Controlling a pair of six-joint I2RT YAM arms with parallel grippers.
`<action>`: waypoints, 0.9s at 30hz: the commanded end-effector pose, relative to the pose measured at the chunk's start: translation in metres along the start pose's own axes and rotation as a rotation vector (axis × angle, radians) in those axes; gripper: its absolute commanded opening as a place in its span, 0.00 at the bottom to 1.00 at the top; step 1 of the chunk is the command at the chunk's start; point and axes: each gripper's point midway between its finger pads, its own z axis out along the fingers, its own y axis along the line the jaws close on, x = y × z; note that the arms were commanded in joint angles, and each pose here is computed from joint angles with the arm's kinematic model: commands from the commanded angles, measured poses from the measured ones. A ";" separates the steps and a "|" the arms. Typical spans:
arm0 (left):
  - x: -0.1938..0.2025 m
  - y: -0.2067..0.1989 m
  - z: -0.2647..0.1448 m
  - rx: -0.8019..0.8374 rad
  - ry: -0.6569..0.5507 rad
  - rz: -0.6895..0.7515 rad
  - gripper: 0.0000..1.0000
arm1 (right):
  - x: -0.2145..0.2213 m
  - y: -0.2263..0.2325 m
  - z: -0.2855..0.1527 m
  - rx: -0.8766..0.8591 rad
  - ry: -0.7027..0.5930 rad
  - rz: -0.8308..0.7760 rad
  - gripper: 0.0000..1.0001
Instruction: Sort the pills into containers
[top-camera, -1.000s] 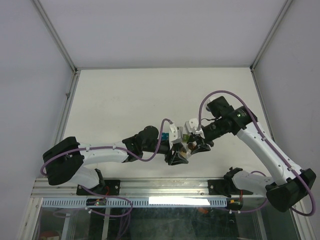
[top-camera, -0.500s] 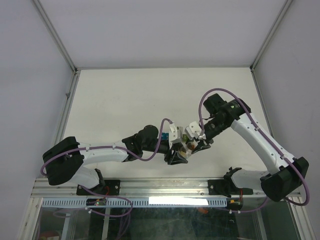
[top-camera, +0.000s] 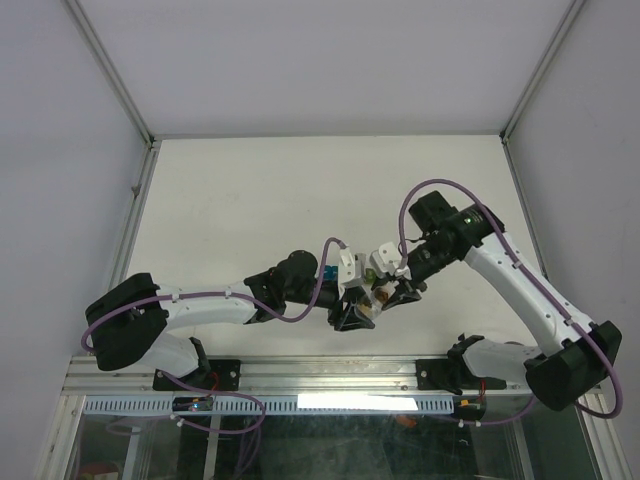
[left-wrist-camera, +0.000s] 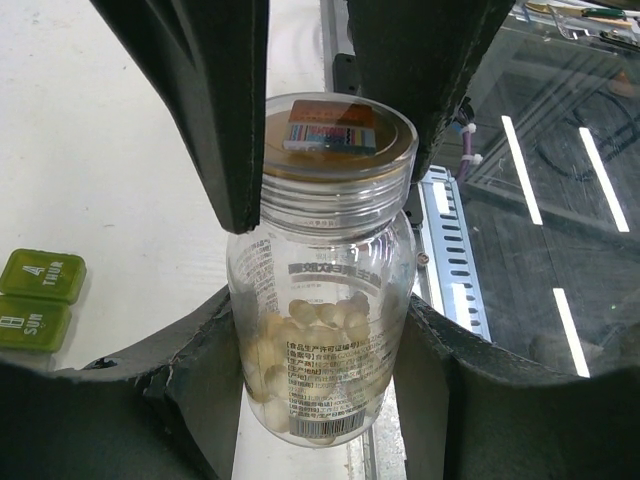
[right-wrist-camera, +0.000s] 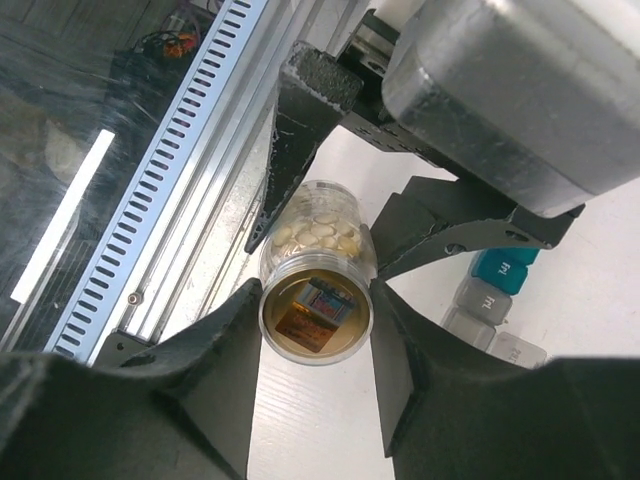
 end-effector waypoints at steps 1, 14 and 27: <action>-0.019 -0.014 0.003 0.084 -0.047 0.056 0.00 | -0.011 -0.009 -0.005 0.095 -0.036 -0.034 0.53; -0.015 -0.014 -0.003 0.061 -0.059 0.038 0.00 | -0.025 -0.006 -0.024 0.237 -0.080 0.149 0.99; -0.036 0.014 -0.010 -0.171 -0.154 -0.012 0.00 | -0.015 -0.021 -0.040 0.443 -0.063 0.650 0.88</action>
